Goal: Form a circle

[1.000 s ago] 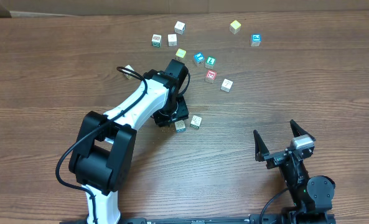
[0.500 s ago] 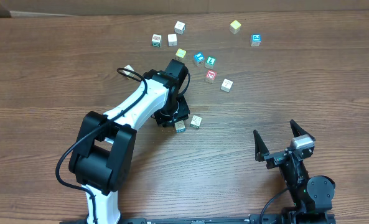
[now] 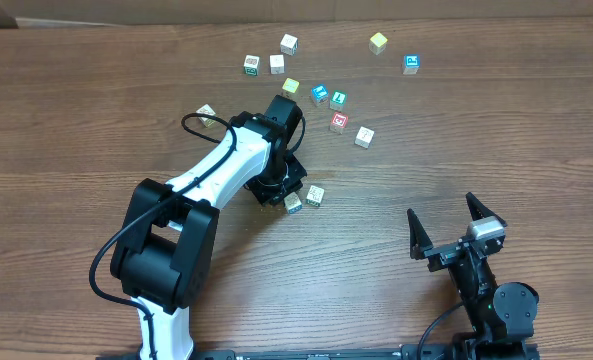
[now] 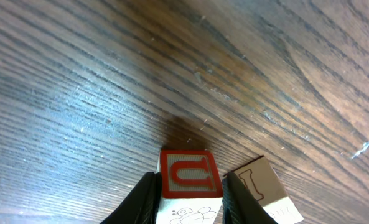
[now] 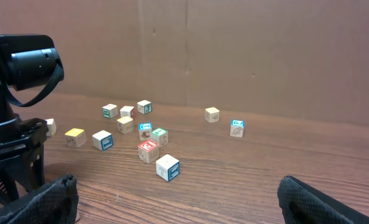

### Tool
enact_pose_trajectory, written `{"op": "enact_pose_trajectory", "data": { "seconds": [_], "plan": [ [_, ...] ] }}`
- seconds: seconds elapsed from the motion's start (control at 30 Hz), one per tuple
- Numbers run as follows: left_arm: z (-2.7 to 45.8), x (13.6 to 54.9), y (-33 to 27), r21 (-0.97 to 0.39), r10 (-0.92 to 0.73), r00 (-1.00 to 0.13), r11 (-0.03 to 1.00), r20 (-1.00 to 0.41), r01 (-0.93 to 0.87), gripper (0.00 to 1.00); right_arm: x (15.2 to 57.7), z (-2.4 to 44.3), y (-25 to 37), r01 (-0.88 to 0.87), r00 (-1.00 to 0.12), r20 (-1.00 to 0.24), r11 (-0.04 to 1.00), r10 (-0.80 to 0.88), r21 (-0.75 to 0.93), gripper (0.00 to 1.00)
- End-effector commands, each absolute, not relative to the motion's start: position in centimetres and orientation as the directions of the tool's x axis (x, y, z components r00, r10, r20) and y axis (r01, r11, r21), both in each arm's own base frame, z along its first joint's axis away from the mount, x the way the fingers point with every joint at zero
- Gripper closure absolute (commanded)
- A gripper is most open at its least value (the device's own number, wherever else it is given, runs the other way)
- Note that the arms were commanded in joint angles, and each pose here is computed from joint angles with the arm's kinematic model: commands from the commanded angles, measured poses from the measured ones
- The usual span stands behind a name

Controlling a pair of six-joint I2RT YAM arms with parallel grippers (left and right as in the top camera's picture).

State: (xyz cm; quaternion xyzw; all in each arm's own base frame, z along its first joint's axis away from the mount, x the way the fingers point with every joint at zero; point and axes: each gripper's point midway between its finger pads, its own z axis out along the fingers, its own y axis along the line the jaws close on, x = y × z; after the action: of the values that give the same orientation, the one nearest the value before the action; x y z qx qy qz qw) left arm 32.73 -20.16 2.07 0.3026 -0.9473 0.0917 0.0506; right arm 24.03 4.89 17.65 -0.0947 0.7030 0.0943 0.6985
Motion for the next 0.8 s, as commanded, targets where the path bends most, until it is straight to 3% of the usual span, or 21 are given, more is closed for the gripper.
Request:
{"op": "enact_pose_trajectory", "data": {
  "seconds": [0.0,0.77],
  "plan": [
    [1.85,32.72,-20.28,-0.131,-0.623,-0.762,0.753,0.175,-0.645,0.77,24.05,17.49,4.83,-0.261,-0.002,-1.000,0.965,-0.003,-0.002,0.00],
    [1.92,33.64,-20.74,-0.162,-0.657,-0.736,0.718,0.167,-0.677,0.73,24.05,17.49,4.83,-0.261,-0.002,-1.000,0.965,-0.003,-0.002,0.00]
  ]
}}
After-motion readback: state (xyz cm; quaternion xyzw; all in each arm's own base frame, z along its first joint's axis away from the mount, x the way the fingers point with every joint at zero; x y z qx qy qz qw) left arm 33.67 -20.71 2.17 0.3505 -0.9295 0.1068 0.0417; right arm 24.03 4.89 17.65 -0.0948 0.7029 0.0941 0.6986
